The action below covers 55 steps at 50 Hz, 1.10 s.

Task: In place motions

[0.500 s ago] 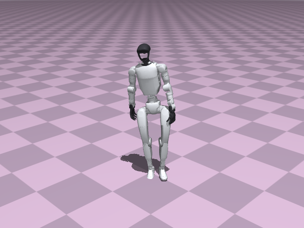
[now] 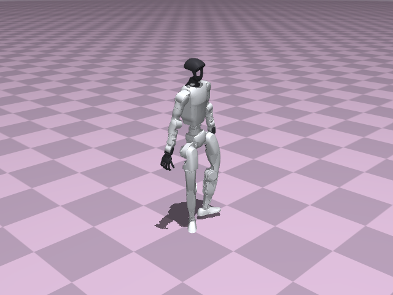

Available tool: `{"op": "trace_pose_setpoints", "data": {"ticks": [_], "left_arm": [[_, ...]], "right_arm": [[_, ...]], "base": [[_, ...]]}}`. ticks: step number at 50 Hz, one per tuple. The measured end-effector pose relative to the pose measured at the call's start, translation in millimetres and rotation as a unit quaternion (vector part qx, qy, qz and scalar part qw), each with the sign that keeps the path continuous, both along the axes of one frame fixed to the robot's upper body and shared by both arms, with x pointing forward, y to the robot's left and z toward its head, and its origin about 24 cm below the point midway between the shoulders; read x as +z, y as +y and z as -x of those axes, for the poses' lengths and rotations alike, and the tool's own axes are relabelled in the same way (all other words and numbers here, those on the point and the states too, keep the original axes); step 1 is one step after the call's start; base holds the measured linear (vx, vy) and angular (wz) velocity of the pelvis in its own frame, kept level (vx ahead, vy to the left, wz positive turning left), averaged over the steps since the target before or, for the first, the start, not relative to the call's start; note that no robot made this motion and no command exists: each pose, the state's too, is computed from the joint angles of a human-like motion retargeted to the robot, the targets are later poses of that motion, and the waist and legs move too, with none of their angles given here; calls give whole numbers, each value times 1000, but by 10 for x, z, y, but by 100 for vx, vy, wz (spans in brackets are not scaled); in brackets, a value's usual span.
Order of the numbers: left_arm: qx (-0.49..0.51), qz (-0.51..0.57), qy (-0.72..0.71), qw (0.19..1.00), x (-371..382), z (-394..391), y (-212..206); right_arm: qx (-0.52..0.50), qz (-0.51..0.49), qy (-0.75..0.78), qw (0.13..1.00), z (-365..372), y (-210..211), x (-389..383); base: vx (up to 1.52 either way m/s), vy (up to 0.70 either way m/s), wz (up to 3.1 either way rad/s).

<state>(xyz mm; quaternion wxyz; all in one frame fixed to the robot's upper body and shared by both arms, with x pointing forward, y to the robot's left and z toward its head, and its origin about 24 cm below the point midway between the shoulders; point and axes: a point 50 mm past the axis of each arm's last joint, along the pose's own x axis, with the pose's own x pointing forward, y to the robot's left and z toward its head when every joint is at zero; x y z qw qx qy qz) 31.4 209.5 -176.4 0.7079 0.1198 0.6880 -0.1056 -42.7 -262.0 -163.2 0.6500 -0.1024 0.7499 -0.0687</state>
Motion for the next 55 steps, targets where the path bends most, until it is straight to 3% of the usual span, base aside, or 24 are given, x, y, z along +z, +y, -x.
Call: {"op": "trace_pose_setpoints", "data": {"ticks": [10,26,30,37,45,50,55], "left_arm": [[27,-28,37,999,11,327,125],[200,-43,122,971,38,1006,-150],[181,-30,133,974,51,949,-34],[124,-36,12,992,55,115,302],[66,32,-97,993,104,-602,82],[62,52,-73,994,46,-439,-76],[75,34,39,996,-20,176,-148]], "right_arm": [[29,-53,-14,998,17,318,-80],[18,1,-123,992,-634,-47,6],[27,-9,-126,992,-691,-7,-3],[33,-63,-88,994,-536,238,-85],[81,-95,-11,992,-184,360,-104],[96,-78,-19,992,-211,357,-107],[87,-62,-67,992,-426,303,-102]], "base": [[12,41,258],[7,44,77],[4,19,208],[-2,2,204],[8,-2,170],[7,-1,68],[8,-2,35]]}}
